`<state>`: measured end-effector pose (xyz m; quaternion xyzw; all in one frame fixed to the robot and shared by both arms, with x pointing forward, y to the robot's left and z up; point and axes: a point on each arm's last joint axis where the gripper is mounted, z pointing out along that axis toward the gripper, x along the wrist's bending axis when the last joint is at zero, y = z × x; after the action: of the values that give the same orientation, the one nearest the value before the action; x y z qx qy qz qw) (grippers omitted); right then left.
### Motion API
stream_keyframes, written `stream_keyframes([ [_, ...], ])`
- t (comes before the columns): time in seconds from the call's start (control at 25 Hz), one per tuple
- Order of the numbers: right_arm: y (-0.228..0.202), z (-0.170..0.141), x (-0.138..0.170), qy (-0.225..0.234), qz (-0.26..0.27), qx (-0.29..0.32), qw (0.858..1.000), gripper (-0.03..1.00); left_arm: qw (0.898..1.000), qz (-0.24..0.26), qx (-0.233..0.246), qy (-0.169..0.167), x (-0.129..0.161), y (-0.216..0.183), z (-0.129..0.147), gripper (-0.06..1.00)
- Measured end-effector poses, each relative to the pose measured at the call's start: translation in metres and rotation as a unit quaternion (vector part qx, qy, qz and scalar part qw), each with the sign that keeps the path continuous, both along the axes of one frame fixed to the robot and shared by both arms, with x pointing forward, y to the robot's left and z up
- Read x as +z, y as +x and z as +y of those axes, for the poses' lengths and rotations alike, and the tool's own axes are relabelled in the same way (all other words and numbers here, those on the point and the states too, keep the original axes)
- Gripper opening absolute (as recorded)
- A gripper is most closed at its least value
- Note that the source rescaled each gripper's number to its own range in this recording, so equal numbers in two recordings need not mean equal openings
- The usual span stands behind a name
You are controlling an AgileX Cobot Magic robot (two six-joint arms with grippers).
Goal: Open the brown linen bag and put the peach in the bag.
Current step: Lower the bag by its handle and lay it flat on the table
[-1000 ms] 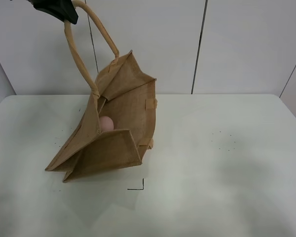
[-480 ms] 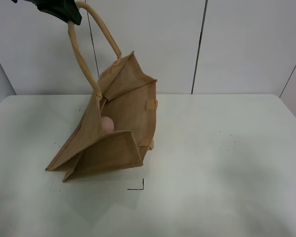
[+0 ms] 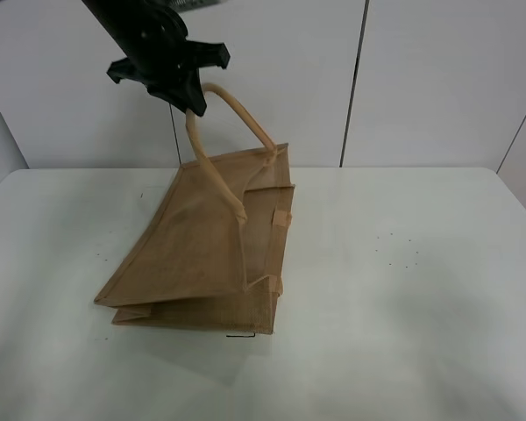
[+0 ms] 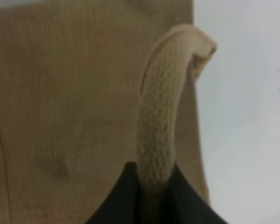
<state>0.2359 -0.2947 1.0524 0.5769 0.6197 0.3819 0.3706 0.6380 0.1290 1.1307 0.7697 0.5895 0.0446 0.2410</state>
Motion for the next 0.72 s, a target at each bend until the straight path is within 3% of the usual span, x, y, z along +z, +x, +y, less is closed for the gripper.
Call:
stream_keyframes([
  [0.24, 0.000, 0.000, 0.000, 0.000, 0.000, 0.000, 1.000, 1.00, 0.996, 0.078, -0.012, 0.031, -0.078, 0.029, -0.018, 0.00],
  [0.52, 0.000, 0.000, 0.000, 0.000, 0.000, 0.000, 1.000, 1.00, 0.992, 0.116, -0.013, 0.042, -0.128, 0.043, -0.025, 0.01],
  [0.72, 0.000, 0.000, 0.000, 0.000, 0.000, 0.000, 1.000, 1.00, 0.991, 0.127, -0.021, 0.045, -0.141, 0.045, -0.026, 0.61],
])
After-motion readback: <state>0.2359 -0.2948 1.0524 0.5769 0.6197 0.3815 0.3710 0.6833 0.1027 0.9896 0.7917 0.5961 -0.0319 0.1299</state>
